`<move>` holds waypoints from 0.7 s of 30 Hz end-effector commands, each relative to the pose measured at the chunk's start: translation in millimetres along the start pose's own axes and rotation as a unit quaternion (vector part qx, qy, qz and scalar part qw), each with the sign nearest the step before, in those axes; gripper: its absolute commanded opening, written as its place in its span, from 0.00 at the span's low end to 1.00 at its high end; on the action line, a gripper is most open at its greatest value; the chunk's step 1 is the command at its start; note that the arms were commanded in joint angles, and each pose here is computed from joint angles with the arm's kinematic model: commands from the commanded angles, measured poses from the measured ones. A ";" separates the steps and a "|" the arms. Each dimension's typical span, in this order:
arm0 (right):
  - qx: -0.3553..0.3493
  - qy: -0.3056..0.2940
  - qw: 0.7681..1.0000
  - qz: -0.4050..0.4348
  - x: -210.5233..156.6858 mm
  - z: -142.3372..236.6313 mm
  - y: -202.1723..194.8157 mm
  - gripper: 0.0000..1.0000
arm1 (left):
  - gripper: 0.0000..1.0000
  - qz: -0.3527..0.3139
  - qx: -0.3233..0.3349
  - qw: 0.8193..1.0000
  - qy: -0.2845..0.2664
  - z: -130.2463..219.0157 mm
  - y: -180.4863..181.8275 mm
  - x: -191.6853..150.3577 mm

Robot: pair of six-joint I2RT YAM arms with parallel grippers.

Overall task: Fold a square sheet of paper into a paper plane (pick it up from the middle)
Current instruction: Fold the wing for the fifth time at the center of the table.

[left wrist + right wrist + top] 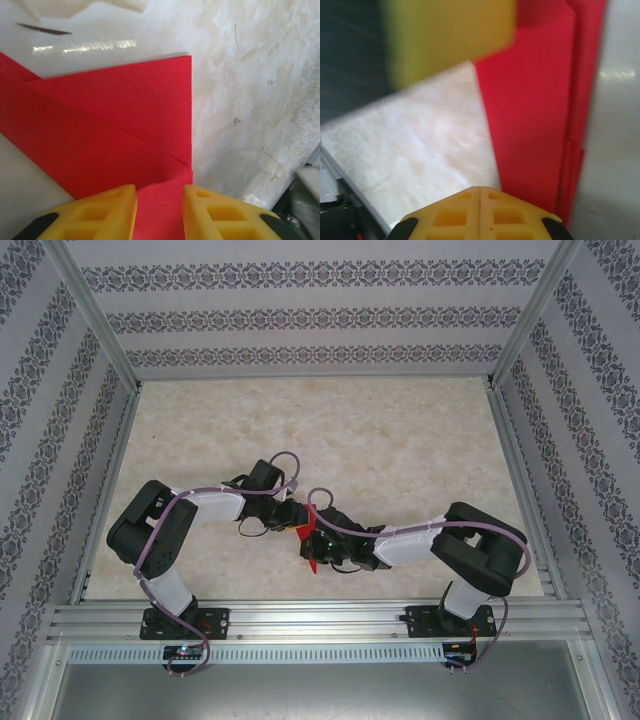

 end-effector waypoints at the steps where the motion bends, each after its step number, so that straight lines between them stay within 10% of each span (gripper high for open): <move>1: -0.023 0.024 0.999 -0.017 -15.9 -6.9 -22.4 0.03 | 0.32 0.000 0.042 0.998 -0.035 4.8 12.7 13.0; 21: 0.007 0.051 0.999 0.004 -31.1 -6.1 -8.9 0.06 | 0.37 0.000 0.047 0.993 -0.107 40.3 10.0 84.0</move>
Point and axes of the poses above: each hand's point on the last joint's axis, 136 mm out from that joint toward the fingers, its own z axis back along the fingers, its own y axis along the line the jaws close on, x = y × z, the point moved 1 cm from there along z, back along the fingers, and after that the axes turned 8 degrees about z, right-handed, at the moved point
